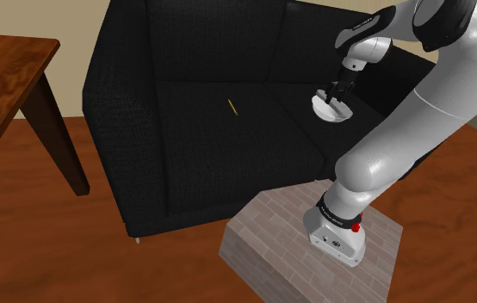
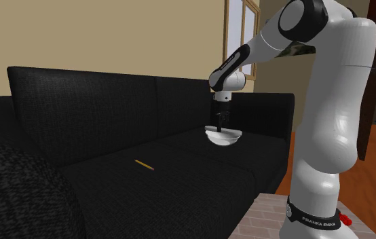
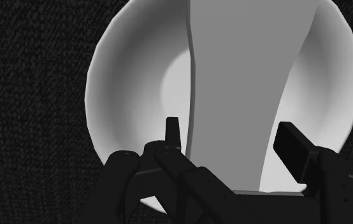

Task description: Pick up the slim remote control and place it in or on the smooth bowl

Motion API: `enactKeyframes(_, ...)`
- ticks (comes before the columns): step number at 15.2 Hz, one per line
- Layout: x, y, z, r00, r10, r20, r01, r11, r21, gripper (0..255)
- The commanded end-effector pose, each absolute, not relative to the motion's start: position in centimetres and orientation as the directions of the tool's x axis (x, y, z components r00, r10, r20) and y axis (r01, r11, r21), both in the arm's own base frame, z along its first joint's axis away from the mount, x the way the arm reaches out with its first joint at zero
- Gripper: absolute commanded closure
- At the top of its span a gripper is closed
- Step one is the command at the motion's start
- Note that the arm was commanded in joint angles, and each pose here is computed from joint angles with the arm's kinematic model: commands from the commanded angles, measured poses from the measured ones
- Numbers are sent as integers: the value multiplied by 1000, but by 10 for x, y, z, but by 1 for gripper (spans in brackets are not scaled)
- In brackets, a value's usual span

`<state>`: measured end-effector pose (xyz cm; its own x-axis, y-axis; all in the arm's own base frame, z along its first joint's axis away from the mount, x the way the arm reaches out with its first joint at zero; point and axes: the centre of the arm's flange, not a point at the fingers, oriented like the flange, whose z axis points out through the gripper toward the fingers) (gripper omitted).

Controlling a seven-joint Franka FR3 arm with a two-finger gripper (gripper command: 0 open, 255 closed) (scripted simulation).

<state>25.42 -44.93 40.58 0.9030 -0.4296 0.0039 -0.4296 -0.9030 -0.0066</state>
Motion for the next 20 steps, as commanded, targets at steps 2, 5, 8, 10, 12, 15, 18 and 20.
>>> enactKeyframes(2, 254, -449, 406, 903, -430, 4, -430, -903, -6, 255)
enactKeyframes(5, 254, -449, 406, 903, -430, 4, -430, -903, -6, 0)
enactKeyframes(8, 254, -449, 406, 903, -430, 4, -430, -903, -6, 0)
enactKeyframes(10, 254, -450, 432, 903, -430, 4, -430, -903, -6, 0)
enactKeyframes(12, 254, -450, 456, 903, -430, 4, -430, -903, -6, 0)
enactKeyframes(15, 254, -450, 456, 903, -430, 4, -430, -903, -6, 0)
enactKeyframes(18, 254, -450, 456, 903, -430, 4, -430, -903, -6, 0)
enactKeyframes(20, 254, -450, 456, 903, -430, 4, -430, -903, -6, 0)
